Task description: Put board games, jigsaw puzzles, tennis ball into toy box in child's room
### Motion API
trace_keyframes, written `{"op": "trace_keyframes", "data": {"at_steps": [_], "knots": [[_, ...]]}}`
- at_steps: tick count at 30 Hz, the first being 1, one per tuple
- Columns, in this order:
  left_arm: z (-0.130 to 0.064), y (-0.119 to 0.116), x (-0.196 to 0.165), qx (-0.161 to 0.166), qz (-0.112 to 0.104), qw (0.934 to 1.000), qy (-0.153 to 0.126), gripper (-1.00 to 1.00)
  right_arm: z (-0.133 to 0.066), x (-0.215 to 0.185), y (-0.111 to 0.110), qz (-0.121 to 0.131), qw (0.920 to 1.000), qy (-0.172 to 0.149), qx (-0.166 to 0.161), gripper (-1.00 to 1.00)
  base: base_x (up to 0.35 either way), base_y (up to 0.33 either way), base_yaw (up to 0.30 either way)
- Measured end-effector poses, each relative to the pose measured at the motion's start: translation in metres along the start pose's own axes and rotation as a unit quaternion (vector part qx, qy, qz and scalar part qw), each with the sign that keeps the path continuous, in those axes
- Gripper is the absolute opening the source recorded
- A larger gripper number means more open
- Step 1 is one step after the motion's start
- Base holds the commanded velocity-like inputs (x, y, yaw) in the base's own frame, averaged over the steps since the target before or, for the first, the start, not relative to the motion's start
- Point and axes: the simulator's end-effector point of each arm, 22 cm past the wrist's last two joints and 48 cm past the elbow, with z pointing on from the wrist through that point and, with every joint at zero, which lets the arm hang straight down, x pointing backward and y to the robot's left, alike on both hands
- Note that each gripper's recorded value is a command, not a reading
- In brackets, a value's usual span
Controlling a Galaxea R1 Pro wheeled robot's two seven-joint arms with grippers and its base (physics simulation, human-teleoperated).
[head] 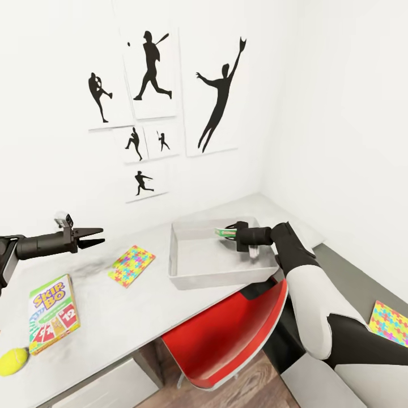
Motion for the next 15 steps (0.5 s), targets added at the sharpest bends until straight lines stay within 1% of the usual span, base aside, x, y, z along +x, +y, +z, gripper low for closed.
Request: {"op": "trace_keyframes", "data": {"at_steps": [5,15], "knots": [[0.0001,0.0002,0.0000,0.000,0.000,1.0000,0.000,1.00,0.0001,-0.0001,0.0002,0.000,1.0000,0.000,0.000,-1.00,0.048,0.010,0.000],[-0.0002,0.0001,-0.0004,0.000,0.000,1.0000,-0.001,1.00,0.0002,-0.0002,0.0001,0.000,1.0000,0.000,0.000,-1.00,0.007,0.001,0.000]]}}
